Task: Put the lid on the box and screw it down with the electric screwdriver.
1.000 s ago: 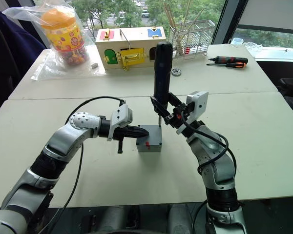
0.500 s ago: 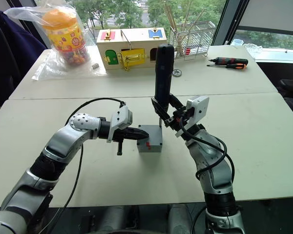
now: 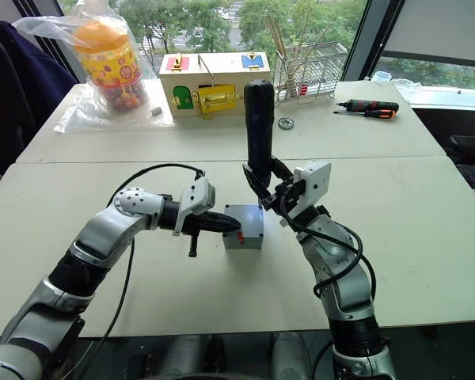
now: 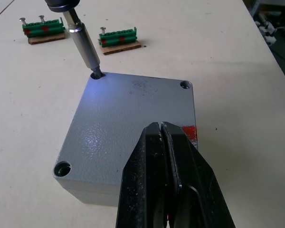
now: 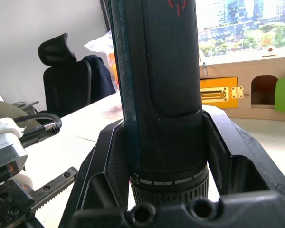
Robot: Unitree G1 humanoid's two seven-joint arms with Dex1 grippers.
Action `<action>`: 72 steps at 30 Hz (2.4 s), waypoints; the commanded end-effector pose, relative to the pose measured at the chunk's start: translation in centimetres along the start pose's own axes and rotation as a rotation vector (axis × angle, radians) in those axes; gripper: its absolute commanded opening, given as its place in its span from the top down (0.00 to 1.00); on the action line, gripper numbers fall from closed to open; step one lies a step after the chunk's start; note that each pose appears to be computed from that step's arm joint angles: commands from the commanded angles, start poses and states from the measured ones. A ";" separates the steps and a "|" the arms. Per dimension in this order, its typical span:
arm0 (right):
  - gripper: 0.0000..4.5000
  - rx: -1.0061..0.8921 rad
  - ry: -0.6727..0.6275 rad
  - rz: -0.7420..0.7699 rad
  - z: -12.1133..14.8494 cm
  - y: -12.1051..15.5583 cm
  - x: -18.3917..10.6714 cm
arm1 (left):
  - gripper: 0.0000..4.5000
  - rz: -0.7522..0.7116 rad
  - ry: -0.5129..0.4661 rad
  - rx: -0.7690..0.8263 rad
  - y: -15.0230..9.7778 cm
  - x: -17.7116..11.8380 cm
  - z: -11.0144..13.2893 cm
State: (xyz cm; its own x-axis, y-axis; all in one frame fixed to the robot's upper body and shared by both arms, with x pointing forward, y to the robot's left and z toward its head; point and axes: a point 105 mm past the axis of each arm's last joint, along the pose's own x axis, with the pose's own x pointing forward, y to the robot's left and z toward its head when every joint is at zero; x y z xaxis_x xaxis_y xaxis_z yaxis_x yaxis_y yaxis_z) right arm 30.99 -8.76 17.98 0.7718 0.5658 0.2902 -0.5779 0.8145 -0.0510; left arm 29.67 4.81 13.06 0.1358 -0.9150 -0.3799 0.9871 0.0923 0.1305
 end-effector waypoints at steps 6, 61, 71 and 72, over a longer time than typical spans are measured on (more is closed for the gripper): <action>0.61 0.081 0.182 -0.028 -4.7 -0.4 -1.1 | 1.00 0.003 0.024 -0.009 0.0 0.1 -0.7; 0.61 0.542 0.980 -0.471 0.7 -16.8 -13.4 | 1.00 0.002 -0.141 0.038 0.1 -0.7 4.0; 0.50 0.564 1.028 -0.513 -1.5 -16.9 -14.0 | 1.00 0.004 -0.132 0.019 -0.1 -1.0 3.7; 0.38 0.541 1.041 -0.519 -1.6 -17.1 -14.2 | 1.00 0.007 -0.131 0.018 -0.1 -1.0 3.6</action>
State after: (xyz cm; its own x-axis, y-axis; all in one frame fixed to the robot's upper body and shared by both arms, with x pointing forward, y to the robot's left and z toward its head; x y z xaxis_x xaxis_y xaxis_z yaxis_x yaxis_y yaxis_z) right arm 29.94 -29.82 12.13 0.5997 0.2745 -0.7516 0.0136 0.9357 0.3525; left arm 29.42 4.40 16.02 0.1323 -0.9536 -0.2706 0.9871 0.1018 0.1237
